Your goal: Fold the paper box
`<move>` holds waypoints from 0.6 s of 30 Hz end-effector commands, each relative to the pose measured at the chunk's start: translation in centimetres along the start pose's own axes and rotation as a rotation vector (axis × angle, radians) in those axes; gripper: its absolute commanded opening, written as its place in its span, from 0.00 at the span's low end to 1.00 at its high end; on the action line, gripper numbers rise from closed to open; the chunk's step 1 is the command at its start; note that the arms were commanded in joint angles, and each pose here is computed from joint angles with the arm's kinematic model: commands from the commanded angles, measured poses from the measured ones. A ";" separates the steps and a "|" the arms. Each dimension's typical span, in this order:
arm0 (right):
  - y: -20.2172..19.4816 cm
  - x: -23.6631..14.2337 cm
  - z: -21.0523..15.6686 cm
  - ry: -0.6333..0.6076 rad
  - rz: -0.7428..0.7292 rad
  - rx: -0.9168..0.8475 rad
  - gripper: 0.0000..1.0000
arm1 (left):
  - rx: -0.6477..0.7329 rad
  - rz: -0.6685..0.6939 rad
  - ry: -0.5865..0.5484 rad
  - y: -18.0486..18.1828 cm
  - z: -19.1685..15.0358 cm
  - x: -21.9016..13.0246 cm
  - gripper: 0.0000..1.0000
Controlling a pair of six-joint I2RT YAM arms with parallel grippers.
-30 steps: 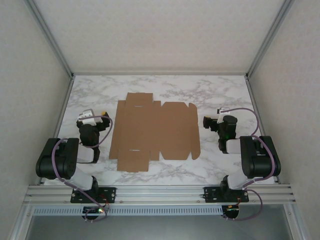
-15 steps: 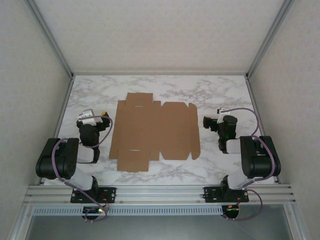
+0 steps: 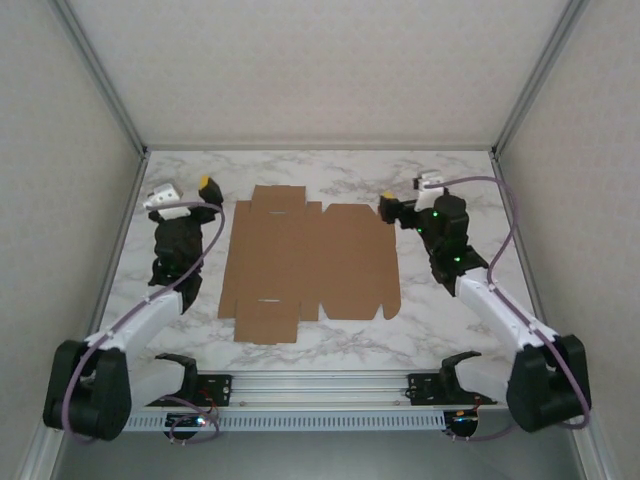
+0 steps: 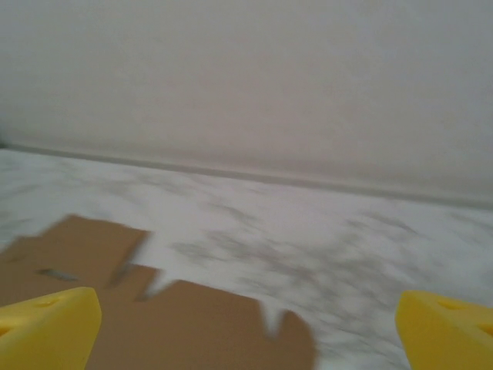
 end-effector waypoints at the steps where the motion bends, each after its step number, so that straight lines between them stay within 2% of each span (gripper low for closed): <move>1: 2.6 -2.9 1.9 0.072 0.087 -0.002 0.99 | -0.017 -0.096 0.153 -4.8 -0.5 -2.3 0.99; 3: 3.4 -5.3 4.9 0.071 0.113 0.005 0.99 | -0.003 -0.133 0.184 -7.1 0.6 -4.3 1.00; 5: 2.6 -7.3 6.9 0.110 0.050 0.071 0.99 | -0.045 -0.125 0.218 -7.9 1.7 -5.6 1.00; 7: 2.7 -8.7 6.9 0.186 0.065 0.207 0.99 | -0.137 -0.014 0.264 -6.3 2.0 -6.3 0.99; 8: 3.2 -9.2 6.7 0.220 0.099 0.242 0.99 | -0.218 0.116 0.260 -4.3 2.0 -6.8 1.00; 9: 3.9 -9.2 6.5 0.226 0.149 0.255 0.99 | -0.266 0.189 0.254 -2.6 1.4 -7.2 1.00; 11: 5.2 -8.3 5.6 0.242 0.224 0.269 0.99 | -0.363 0.141 0.330 -2.1 -1.7 -7.9 1.00; 13: 5.8 -7.1 4.0 0.351 0.226 0.287 0.99 | -0.434 0.055 0.464 -3.0 -5.2 -8.5 1.00; 14: 6.3 -6.2 2.7 0.418 0.236 0.284 0.99 | -0.458 0.075 0.532 -2.8 -7.1 -8.6 1.00; 16: 6.5 -4.6 0.0 0.500 0.186 0.308 0.99 | -0.433 0.150 0.660 -1.8 -11.0 -8.8 1.00; 18: 7.2 -3.1 -2.6 0.565 0.178 0.313 0.97 | -0.377 0.139 0.775 -1.6 -14.7 -9.5 1.00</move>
Point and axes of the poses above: each hand's point on the last joint's axis, 136 mm out from that joint toward the fingers, its own x axis out along the fingers, its own y axis along the line the jaws close on, z = x × y, the point moved 1 cm from there along -x, back along the fingers, and after that the axes turned 15 degrees about -x, right-handed, at the moved point
